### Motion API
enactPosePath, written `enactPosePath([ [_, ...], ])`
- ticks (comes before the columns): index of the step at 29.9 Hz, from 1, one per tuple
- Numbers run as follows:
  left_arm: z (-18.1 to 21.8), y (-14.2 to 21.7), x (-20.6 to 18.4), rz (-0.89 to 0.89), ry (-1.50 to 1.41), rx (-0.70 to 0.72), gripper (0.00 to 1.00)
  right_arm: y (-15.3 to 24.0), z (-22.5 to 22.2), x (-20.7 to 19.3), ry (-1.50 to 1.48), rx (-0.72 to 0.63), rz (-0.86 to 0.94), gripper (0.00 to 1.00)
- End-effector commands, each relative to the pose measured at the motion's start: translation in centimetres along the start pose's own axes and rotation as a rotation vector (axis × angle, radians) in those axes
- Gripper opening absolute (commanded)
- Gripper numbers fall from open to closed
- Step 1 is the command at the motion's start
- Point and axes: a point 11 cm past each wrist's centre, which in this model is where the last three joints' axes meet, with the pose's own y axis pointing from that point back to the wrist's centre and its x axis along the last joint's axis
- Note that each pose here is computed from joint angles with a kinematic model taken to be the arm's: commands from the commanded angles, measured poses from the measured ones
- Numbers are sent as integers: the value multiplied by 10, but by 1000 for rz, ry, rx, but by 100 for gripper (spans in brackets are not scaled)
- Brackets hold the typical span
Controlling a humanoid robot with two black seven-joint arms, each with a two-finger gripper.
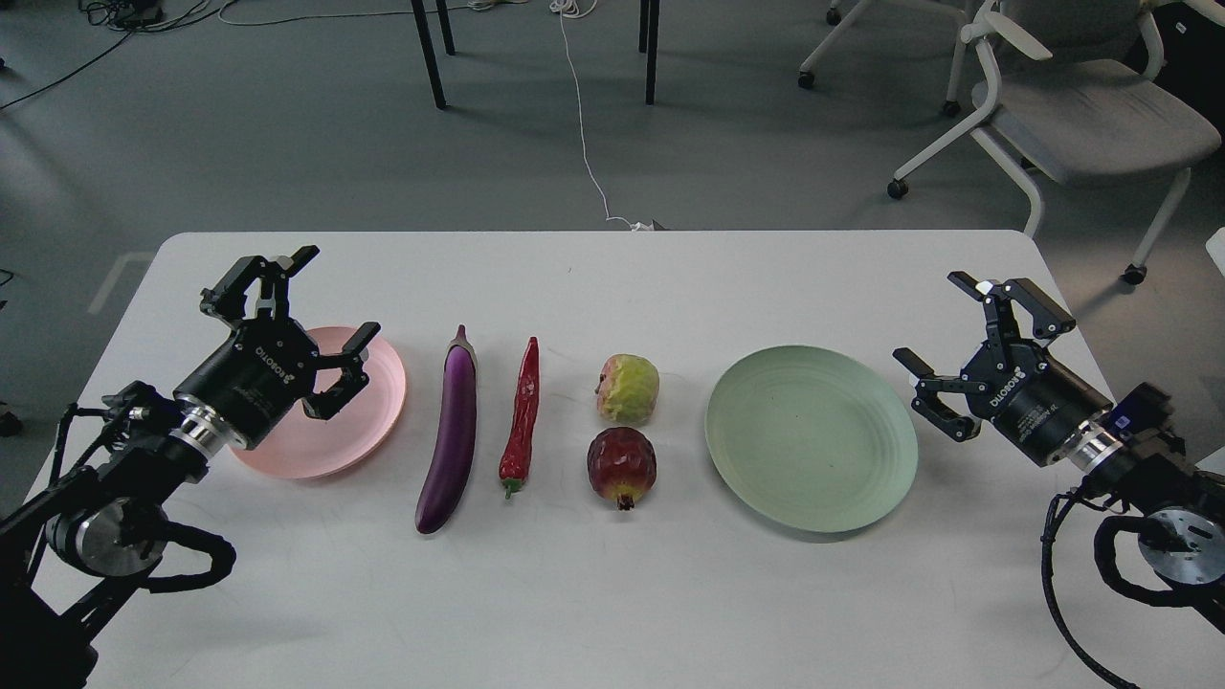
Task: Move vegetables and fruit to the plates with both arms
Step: 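Move the right gripper toward the green-yellow fruit, then grasp the green-yellow fruit with the right gripper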
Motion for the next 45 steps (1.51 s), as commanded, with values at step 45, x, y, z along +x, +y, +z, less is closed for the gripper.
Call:
enactPosePath([
  [45, 62, 9, -12, -94, -165, -155, 100, -212, 13, -176, 1902, -657, -998, 99],
])
